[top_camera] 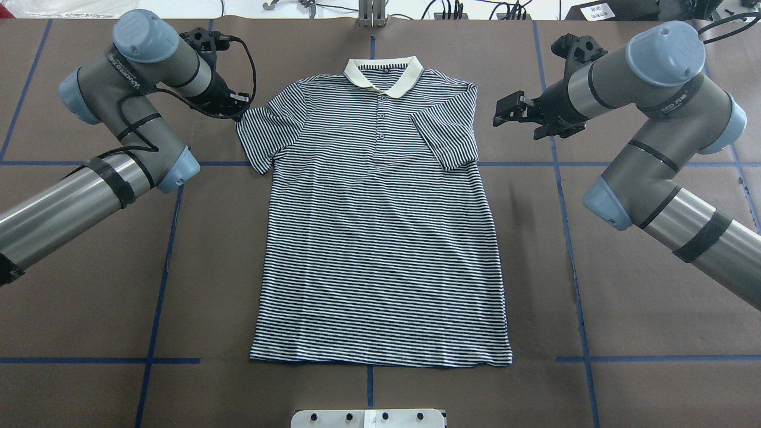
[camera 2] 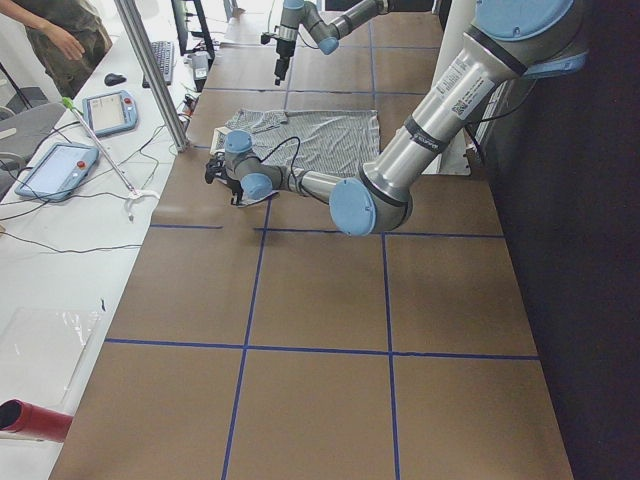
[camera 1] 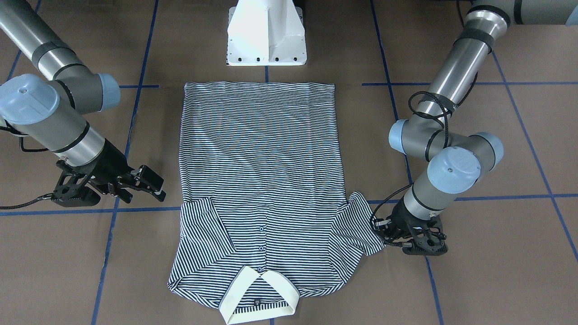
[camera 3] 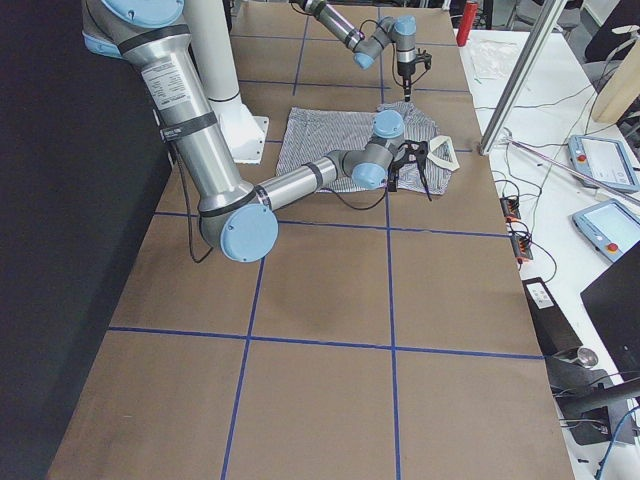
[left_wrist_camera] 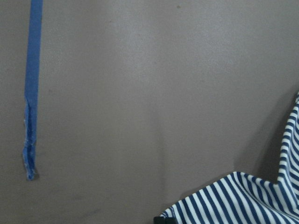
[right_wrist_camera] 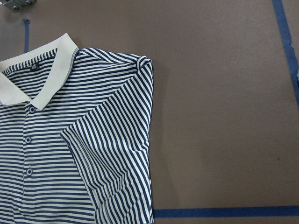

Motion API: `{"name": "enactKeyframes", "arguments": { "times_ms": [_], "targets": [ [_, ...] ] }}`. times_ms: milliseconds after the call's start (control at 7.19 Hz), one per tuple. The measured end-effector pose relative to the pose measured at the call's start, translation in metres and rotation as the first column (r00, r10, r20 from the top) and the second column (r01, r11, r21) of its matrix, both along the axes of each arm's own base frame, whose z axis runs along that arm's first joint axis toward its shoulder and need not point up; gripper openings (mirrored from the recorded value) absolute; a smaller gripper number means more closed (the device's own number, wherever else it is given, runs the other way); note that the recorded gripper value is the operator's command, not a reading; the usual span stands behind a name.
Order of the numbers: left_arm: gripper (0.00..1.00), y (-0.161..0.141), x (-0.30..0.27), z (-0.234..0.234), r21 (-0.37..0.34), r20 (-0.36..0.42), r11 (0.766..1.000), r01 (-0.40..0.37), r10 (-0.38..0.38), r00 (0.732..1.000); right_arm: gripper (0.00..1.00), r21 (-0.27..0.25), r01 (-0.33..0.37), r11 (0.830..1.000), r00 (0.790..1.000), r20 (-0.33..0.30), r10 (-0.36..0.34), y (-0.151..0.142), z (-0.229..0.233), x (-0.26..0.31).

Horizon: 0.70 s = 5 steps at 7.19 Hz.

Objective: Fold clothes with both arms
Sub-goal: 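Lower the left gripper and grasp the sleeve nearest it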

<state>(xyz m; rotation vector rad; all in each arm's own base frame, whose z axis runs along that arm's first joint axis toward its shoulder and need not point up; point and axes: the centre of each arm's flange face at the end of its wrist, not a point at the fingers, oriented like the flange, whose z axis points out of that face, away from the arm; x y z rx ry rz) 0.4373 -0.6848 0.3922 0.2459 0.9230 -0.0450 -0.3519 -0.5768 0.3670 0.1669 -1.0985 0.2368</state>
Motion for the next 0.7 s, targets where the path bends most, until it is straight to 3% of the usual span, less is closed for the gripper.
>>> {"name": "enactKeyframes", "arguments": {
  "times_ms": [417, 695],
  "targets": [
    [0.00, 0.015, 0.004, -0.078, -0.037, -0.109, 0.999, 0.006, -0.010, 0.994, 1.00, -0.001, 0.005, 1.000, 1.000, 0.004, -0.005, 0.000, -0.001, 0.001],
    [0.00, 0.036, 0.053, -0.118, -0.086, -0.143, 0.996, 0.009, -0.021, 0.989, 1.00, -0.001, 0.005, 1.000, 1.000, 0.004, -0.005, 0.001, -0.001, 0.001]
  ]
}}
